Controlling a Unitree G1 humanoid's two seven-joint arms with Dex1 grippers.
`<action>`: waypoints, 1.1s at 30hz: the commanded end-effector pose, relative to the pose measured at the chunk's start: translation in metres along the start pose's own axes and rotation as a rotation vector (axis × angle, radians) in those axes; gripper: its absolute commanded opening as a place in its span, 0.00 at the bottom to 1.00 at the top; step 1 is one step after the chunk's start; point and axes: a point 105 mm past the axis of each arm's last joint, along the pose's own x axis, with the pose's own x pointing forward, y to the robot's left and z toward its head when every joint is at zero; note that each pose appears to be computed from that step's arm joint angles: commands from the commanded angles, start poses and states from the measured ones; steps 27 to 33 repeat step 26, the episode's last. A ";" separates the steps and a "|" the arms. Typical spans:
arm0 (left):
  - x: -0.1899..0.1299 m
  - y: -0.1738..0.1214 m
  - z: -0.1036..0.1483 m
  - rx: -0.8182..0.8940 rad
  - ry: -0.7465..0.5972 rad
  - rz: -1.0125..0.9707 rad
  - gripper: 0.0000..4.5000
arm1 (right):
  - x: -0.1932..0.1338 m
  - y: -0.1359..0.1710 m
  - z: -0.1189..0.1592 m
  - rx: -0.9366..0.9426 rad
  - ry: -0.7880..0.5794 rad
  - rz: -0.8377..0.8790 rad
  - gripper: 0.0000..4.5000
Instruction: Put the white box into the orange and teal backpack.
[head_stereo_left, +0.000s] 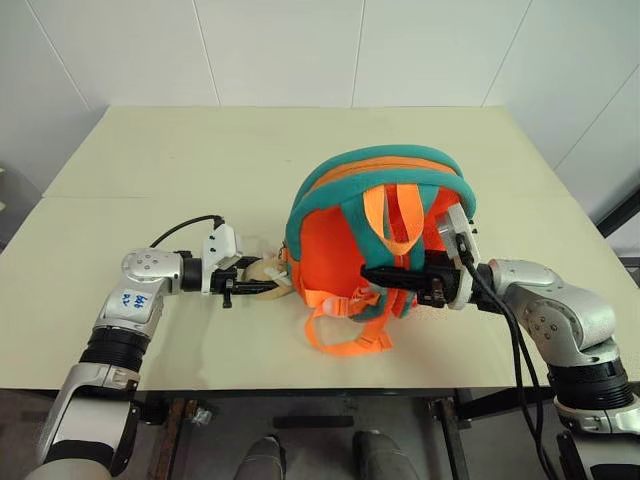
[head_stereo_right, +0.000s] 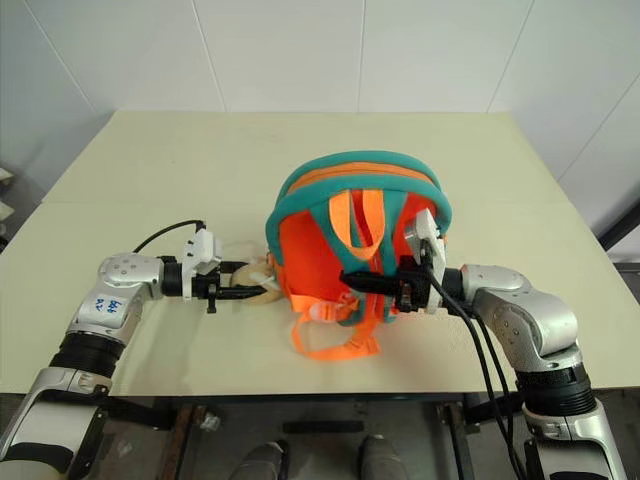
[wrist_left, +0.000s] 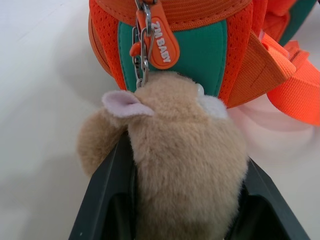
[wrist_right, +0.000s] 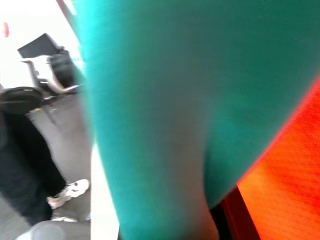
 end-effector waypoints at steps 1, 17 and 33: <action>-0.009 -0.005 0.000 -0.047 -0.027 0.016 0.34 | -0.015 -0.009 0.004 -0.062 -0.020 -0.093 0.07; -0.065 -0.020 0.030 -0.109 -0.087 0.126 1.00 | -0.122 -0.010 0.012 -0.168 0.133 -0.323 0.99; -0.068 -0.030 0.043 -0.074 -0.094 0.133 1.00 | -0.132 -0.045 0.004 -0.238 0.187 -0.369 0.99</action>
